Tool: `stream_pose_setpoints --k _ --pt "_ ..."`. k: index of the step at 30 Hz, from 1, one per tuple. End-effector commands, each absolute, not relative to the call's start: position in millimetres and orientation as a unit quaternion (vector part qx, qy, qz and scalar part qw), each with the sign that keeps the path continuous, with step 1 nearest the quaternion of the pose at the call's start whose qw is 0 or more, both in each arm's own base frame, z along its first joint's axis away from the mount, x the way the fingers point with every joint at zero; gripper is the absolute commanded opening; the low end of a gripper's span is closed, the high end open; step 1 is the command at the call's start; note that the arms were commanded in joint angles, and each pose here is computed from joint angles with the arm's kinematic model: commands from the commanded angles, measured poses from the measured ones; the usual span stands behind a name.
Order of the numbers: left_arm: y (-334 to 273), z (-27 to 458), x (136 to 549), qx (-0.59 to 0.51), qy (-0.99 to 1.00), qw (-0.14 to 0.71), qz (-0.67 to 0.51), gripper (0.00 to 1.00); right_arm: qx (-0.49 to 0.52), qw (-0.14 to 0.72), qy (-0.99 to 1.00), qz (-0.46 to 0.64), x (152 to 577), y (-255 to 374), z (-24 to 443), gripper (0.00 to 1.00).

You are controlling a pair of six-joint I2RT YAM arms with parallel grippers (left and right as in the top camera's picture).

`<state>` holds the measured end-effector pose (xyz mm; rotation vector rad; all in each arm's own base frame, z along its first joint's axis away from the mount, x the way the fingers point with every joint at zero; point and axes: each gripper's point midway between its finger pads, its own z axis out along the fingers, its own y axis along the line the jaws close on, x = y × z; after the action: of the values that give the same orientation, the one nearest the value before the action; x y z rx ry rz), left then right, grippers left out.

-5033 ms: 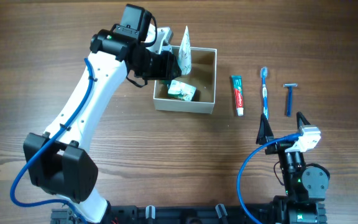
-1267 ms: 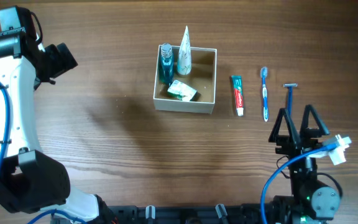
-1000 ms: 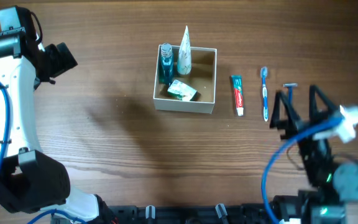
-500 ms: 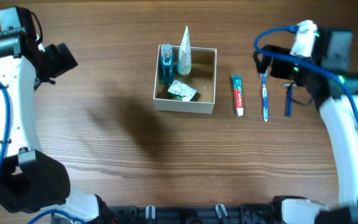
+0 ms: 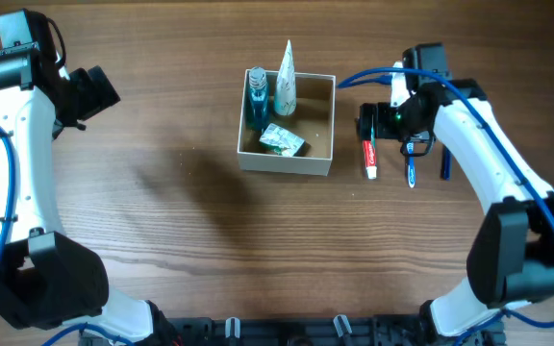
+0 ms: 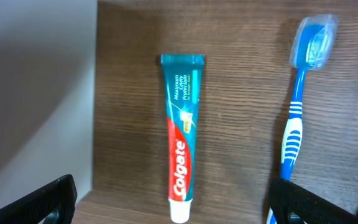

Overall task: Pack container
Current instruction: 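Move the right gripper over the Colgate toothpaste tube and lower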

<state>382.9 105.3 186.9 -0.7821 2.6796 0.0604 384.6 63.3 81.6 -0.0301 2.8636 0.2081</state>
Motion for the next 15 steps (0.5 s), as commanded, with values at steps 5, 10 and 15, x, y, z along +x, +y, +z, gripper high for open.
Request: stream_pose_setpoints --k 5,10,15 --pt "107.2 188.4 384.6 -0.280 0.943 0.177 0.022 1.00 -0.018 0.136 0.989 0.055 392.2 58.8 76.8 1.00" --pt "107.2 188.4 384.6 -0.280 0.943 0.177 0.022 1.00 -0.035 0.110 0.992 0.043 386.3 56.4 58.8 1.00" --pt "107.2 188.3 384.6 -0.280 0.943 0.177 0.022 1.00 -0.020 0.085 0.995 0.038 383.1 54.6 40.8 1.00"
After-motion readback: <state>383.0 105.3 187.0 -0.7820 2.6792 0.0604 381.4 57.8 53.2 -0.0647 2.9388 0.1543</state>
